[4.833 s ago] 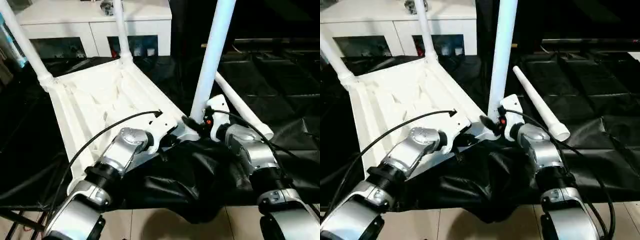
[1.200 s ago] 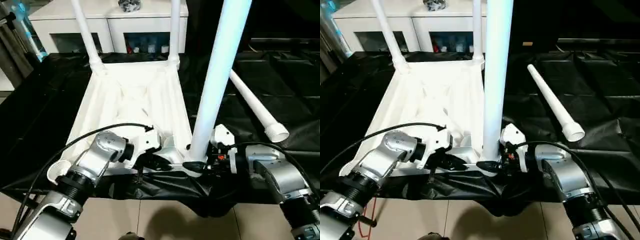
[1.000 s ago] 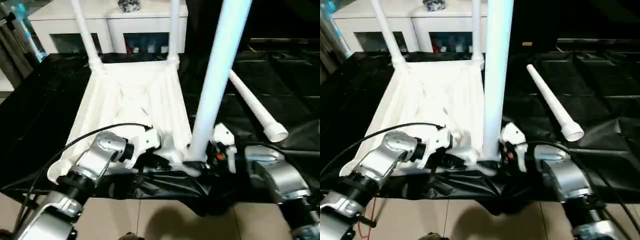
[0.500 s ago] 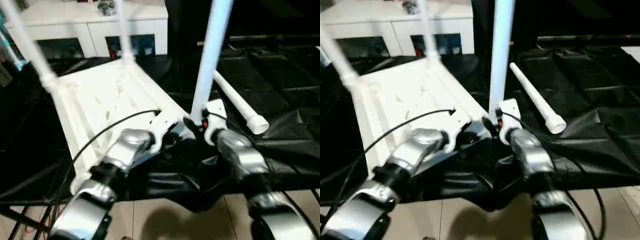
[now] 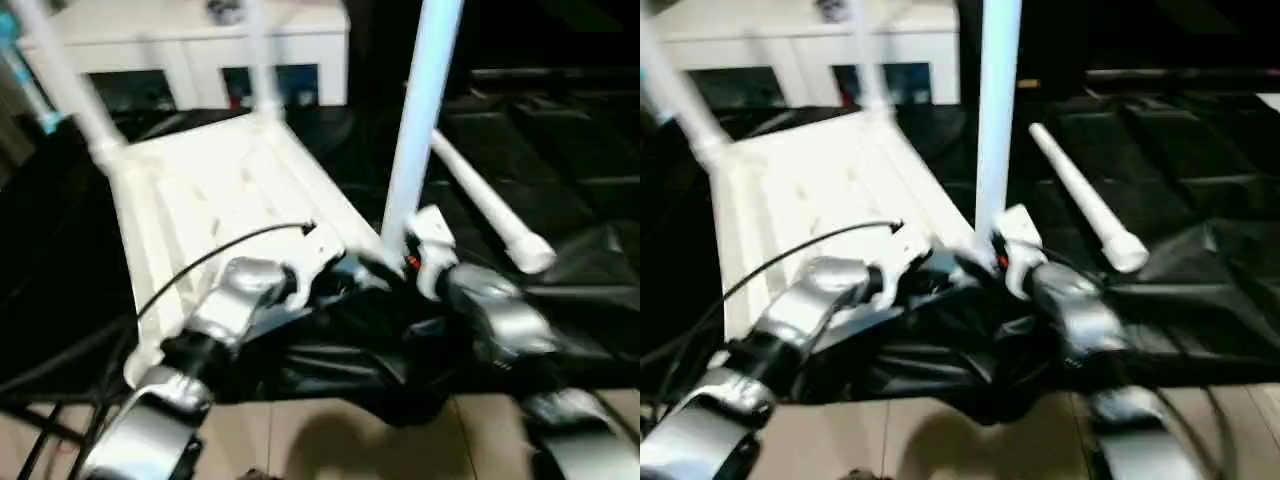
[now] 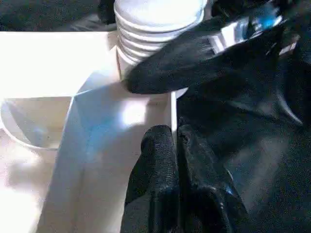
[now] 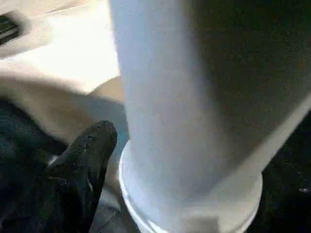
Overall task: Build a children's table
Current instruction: Rotate leg to tighten
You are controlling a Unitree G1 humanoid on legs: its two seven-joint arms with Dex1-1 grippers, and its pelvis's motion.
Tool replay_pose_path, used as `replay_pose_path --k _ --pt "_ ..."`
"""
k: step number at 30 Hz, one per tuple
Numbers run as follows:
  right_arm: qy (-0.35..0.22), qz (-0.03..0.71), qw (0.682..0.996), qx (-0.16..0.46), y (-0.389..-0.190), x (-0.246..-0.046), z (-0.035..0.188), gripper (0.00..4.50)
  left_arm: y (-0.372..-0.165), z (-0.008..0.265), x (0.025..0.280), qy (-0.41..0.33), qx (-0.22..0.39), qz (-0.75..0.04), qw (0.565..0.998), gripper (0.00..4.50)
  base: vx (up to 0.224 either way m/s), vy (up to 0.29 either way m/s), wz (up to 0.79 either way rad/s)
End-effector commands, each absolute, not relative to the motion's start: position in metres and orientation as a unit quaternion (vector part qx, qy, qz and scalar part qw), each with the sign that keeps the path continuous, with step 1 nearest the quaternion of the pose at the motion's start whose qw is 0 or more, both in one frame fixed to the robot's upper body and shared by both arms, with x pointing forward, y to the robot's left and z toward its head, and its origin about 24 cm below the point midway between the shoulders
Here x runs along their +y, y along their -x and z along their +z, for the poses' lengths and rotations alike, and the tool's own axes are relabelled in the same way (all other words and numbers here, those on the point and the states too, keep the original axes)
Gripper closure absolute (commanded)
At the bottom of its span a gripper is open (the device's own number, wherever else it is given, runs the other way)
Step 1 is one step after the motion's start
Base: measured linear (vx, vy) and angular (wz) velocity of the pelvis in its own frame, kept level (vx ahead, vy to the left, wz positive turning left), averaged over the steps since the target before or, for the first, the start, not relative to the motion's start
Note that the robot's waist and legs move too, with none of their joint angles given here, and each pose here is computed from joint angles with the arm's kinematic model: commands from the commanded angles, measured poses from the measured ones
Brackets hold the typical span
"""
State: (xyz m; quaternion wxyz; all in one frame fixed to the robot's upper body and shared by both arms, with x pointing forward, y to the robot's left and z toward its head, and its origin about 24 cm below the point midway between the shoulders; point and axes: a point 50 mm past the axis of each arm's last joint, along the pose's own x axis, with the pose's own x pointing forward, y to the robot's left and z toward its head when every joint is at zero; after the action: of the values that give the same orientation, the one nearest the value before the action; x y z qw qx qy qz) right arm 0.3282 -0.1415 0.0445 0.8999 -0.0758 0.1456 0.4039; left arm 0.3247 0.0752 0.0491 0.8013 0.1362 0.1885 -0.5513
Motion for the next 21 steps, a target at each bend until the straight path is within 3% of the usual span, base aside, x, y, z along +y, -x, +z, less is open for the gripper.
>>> replay_pose_path --k 1,2,11,15,21 --pt "0.075 0.489 0.86 0.124 -0.318 -0.125 0.052 0.65 -0.315 0.061 0.057 -0.134 0.142 -0.621 0.759 4.5 0.0 0.0 0.0" --pt "0.078 0.524 0.839 0.123 -0.309 -0.133 0.056 0.65 -0.31 0.061 0.063 -0.137 0.147 -0.645 0.738 4.5 0.0 0.0 0.0" --pt "0.087 0.619 0.764 0.158 -0.276 -0.151 0.06 0.65 -0.3 0.057 0.078 -0.153 0.159 -0.696 0.683 4.5 0.0 0.0 0.0" --pt "0.093 0.629 0.754 0.165 -0.271 -0.15 0.059 0.8 -0.298 0.058 0.08 -0.155 0.164 -0.706 0.671 4.5 0.0 0.0 0.0" --pt "0.103 0.627 0.753 0.17 -0.27 -0.148 0.057 1.43 -0.297 0.057 0.081 -0.159 0.164 -0.708 0.668 4.5 0.0 0.0 0.0"
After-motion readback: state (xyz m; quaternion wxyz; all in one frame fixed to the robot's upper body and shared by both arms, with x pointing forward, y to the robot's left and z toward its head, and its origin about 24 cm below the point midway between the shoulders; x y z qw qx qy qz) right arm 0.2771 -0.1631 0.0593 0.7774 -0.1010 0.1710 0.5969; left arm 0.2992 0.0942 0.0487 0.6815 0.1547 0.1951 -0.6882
